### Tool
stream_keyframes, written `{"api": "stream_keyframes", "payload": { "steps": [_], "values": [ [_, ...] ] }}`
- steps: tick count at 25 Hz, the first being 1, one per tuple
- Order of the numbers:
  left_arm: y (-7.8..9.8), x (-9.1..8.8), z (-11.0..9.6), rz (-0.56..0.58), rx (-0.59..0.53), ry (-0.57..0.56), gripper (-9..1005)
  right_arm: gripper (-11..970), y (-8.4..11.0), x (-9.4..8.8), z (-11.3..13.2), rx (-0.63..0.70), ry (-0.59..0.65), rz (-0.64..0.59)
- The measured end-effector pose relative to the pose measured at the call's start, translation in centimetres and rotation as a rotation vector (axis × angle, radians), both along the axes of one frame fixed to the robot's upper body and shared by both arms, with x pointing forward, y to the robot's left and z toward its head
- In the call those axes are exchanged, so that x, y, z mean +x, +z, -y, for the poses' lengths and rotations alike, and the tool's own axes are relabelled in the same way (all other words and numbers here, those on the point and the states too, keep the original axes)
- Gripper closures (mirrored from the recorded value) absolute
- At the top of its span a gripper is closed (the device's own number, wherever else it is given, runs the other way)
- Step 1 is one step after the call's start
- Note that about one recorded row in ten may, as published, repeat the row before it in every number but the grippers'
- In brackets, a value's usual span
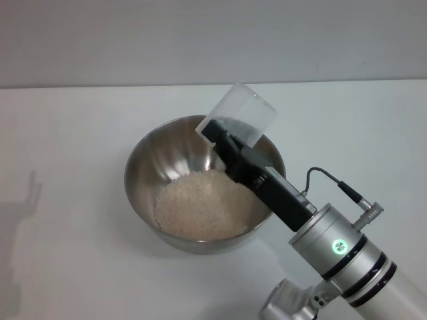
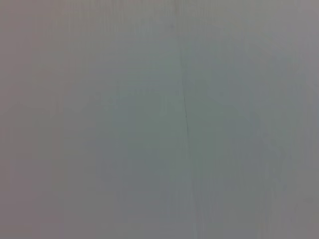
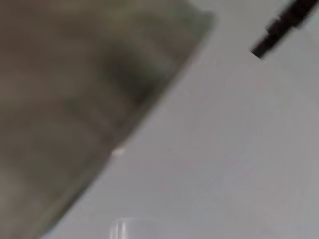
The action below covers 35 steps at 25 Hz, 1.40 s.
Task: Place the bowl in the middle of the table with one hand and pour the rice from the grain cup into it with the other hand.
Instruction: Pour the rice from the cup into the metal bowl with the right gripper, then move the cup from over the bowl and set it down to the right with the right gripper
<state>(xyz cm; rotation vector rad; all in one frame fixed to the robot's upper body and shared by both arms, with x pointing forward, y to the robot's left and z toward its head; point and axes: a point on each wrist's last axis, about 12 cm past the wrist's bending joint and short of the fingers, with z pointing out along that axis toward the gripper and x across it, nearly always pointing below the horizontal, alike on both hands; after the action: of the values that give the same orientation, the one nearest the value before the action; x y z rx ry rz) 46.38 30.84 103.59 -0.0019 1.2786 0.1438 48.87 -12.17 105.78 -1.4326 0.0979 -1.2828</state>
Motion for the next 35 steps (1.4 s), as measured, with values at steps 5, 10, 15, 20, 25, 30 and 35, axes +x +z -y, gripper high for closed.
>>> {"api": "stream_keyframes", "payload": {
  "steps": [5,10,15,20,25,30,35],
  "values": [
    [0.1,0.1,0.1,0.003,0.0,-0.003,196,954,1.1,0.4,0.0,0.346,0.034,-0.219],
    [0.1,0.2,0.1,0.005,0.001,-0.004,195,954,2.2,1.6,1.1,0.726,0.076,-0.399],
    [0.1,0.2,0.0,0.004,0.002,-0.002,195,954,2.5,2.2,1.9,0.988,0.134,-0.545],
    [0.1,0.2,-0.1,0.003,0.004,0.002,195,954,2.4,2.4,4.1,1.406,0.33,-0.763],
    [0.0,0.2,-0.2,-0.001,0.006,0.005,196,955,1.7,2.3,7.6,1.707,0.515,-0.92],
    [0.1,0.4,-0.1,-0.001,0.006,0.001,196,955,0.6,2.1,10.6,1.819,0.488,-0.925],
    [0.1,0.6,0.0,-0.002,0.008,-0.007,195,954,-0.7,2.3,13.2,1.846,0.329,-0.887]
  ]
}}
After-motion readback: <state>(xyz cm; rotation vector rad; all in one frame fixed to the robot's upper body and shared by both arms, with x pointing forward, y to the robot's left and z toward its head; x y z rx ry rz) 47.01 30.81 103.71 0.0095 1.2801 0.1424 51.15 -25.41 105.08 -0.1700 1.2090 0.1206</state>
